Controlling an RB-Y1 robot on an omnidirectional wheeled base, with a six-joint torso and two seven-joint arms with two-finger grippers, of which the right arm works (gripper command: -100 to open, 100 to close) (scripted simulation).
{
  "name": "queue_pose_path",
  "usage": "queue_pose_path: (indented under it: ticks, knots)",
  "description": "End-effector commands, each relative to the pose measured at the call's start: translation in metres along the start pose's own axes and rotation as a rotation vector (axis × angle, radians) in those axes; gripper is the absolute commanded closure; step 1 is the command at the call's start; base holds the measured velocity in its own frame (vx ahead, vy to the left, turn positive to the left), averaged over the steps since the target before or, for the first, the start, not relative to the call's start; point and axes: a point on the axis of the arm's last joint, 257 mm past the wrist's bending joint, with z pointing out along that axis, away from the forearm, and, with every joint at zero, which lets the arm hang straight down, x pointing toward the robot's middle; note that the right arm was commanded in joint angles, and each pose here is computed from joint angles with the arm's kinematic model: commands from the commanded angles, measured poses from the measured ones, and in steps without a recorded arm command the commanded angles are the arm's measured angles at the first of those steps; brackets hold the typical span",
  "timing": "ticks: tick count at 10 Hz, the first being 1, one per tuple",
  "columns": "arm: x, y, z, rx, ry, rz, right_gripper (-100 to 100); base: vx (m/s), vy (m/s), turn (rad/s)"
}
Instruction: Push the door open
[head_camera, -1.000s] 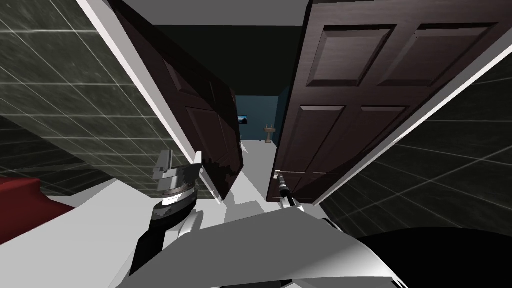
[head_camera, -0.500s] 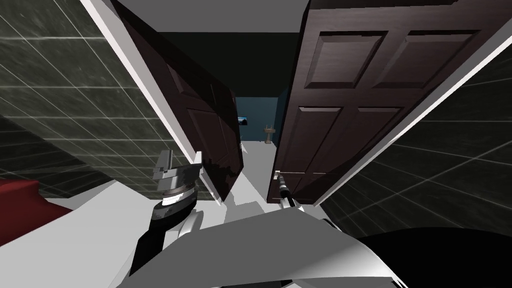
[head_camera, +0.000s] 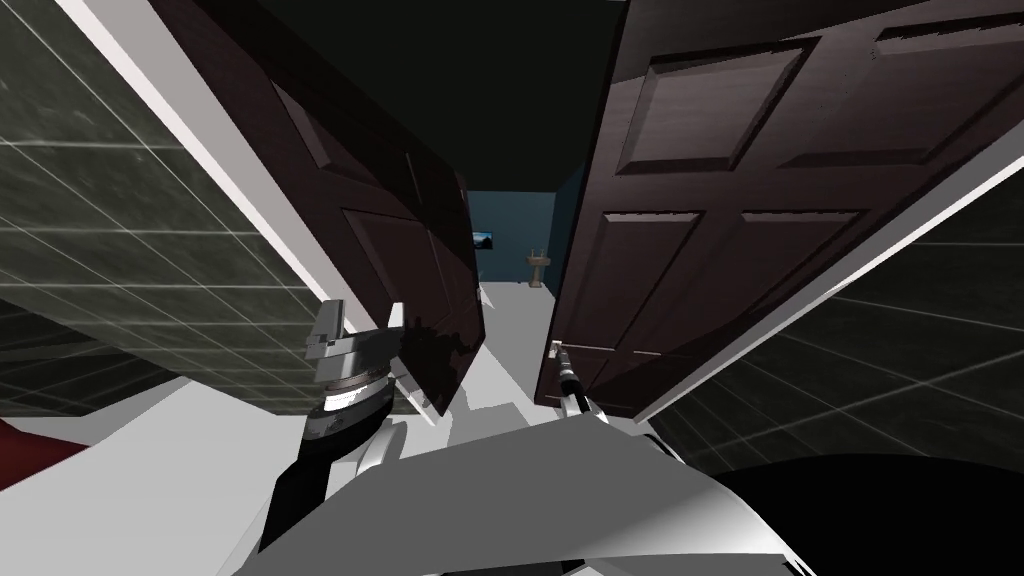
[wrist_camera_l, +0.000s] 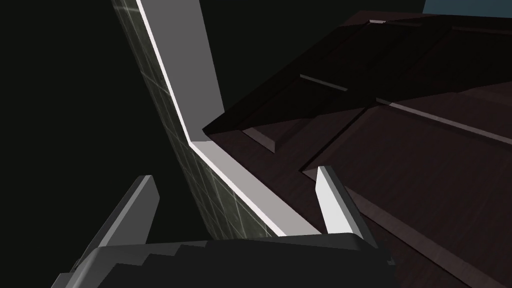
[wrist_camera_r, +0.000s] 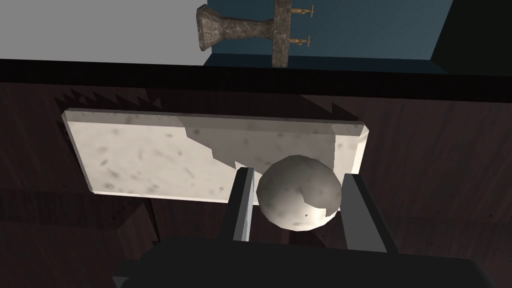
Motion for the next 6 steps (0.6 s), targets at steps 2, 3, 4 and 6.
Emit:
queue_pose_path:
  ticks: [2,3,4,6]
  knots:
    - [-0.009,0.004,0.0014,-0.006,-0.029,-0.004,100,0.099,-0.012,-0.027]
    - [-0.011,0.004,0.0016,-0.006,-0.035,-0.005,100,0.192,0.004,-0.060]
    - [-0.015,0.004,0.0018,-0.007,-0.049,-0.005,100,0.196,0.024,-0.067]
    - [-0.023,0.005,0.0022,-0.008,-0.079,-0.006,100,0.188,0.012,-0.074]
